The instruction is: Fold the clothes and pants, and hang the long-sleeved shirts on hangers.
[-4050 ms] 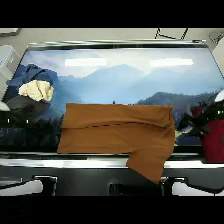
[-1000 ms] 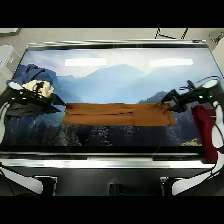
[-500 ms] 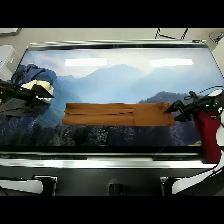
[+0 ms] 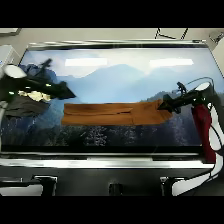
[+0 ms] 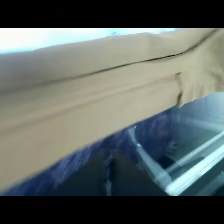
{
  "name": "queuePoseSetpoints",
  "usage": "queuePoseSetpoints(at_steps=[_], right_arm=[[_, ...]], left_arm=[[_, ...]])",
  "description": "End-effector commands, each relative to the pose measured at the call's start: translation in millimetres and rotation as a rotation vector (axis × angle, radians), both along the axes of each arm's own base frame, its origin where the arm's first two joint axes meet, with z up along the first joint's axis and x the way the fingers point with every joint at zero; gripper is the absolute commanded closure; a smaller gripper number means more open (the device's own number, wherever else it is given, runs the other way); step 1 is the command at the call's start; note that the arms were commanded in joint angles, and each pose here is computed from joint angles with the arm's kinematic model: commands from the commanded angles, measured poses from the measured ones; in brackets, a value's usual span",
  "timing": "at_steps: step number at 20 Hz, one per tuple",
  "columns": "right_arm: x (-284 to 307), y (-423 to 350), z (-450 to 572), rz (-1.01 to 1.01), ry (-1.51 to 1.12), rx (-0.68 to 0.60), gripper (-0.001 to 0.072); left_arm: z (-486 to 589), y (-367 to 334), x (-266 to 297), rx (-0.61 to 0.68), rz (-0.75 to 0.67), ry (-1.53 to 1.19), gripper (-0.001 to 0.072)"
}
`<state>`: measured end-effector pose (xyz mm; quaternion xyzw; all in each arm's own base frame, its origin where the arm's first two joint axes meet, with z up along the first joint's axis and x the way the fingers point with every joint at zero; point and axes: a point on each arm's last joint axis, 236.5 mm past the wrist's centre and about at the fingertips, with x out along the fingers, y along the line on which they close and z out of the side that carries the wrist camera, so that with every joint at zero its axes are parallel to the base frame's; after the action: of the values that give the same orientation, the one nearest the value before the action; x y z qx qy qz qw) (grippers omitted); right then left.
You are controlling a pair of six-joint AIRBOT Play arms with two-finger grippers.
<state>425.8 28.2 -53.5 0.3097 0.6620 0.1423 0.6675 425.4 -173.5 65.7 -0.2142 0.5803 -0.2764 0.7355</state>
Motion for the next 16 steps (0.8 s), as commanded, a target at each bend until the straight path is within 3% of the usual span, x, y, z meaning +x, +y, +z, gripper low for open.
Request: queuePoseSetpoints(at_steps=[1,5,9,13,16], right_arm=[[-7.2,28.1,66.0,0.023,-0.084,-0.001,0.0673],[-34.7,55.3,148.6,0.027,-0.19,-0.014,0.0673],[-70.0,82.6,202.8,0.035,-0.247,-0.008,0.0672],[-96.2,96.4,245.0,0.017,-0.331,-0.002,0.0672],[-102.0,96.4,257.4,0.0,-0.365,-0.003,0.0673]], left_arm=[[-38.6,-91.5,5.8,0.007,-0.043,-0.092,0.0685],[-115.0,-179.6,-32.6,-0.018,-0.065,0.084,0.0685],[-146.6,-261.2,-52.6,-0.201,0.051,0.221,0.0686],[-159.1,-324.7,-92.0,-0.298,0.101,0.329,0.0687],[-140.0,-359.9,-91.5,-0.376,0.192,0.295,0.0687]])
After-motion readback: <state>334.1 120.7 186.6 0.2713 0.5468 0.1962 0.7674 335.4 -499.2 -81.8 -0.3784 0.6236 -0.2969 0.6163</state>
